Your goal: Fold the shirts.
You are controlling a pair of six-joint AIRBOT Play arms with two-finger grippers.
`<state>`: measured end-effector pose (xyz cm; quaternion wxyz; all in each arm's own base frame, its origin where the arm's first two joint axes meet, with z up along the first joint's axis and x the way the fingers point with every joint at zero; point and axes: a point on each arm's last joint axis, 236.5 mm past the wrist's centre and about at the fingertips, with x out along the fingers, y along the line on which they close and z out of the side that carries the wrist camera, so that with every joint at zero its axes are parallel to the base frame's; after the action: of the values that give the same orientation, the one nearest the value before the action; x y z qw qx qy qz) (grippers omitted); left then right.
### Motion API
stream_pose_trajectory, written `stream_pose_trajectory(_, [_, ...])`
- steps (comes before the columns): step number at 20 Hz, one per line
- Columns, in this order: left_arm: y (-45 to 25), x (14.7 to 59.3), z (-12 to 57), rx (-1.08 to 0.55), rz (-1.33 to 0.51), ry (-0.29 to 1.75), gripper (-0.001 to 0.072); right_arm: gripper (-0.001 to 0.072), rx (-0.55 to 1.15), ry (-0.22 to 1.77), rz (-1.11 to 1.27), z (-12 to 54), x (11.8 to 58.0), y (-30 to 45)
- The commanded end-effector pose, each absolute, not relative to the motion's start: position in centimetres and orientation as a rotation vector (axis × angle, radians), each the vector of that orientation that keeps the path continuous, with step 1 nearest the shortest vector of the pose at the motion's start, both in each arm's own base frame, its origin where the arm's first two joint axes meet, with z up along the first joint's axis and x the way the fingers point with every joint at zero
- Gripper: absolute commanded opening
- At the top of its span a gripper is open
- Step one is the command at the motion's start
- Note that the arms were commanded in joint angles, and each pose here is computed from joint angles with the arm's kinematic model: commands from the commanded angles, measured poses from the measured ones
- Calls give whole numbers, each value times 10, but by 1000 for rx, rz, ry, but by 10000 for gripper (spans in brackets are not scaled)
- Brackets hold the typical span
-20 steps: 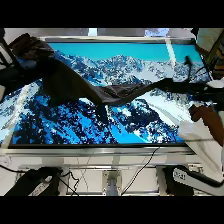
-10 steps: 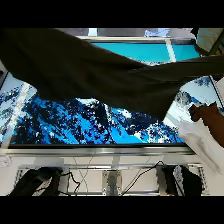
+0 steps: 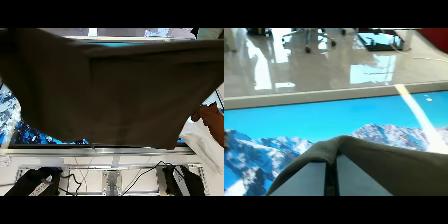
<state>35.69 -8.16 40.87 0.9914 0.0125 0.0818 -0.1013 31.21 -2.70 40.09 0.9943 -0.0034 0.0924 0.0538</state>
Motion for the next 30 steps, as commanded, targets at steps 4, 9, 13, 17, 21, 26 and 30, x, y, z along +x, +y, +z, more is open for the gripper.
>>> stream_pose_trajectory(4, [-106,440,362,54,-176,214,10,21,69,321,222,344,387,-24])
stream_pose_trajectory(9, [-114,419,449,43,-195,12,10,21,-79,232,181,379,392,-16])
stream_pose_trajectory(13, [-88,373,487,56,-157,44,10,21,-188,257,150,410,355,-15])
stream_pose_trajectory(17, [-67,306,495,57,-174,103,11,21,-265,141,81,461,288,-4])
stream_pose_trajectory(21, [-65,238,473,67,-265,220,10,21,-297,108,-27,475,225,-8])
stream_pose_trajectory(26, [-64,235,480,65,-263,178,10,21,-285,218,34,447,199,1])
stream_pose_trajectory(30, [-88,315,384,138,-244,455,10,21,-284,389,52,399,247,-1])
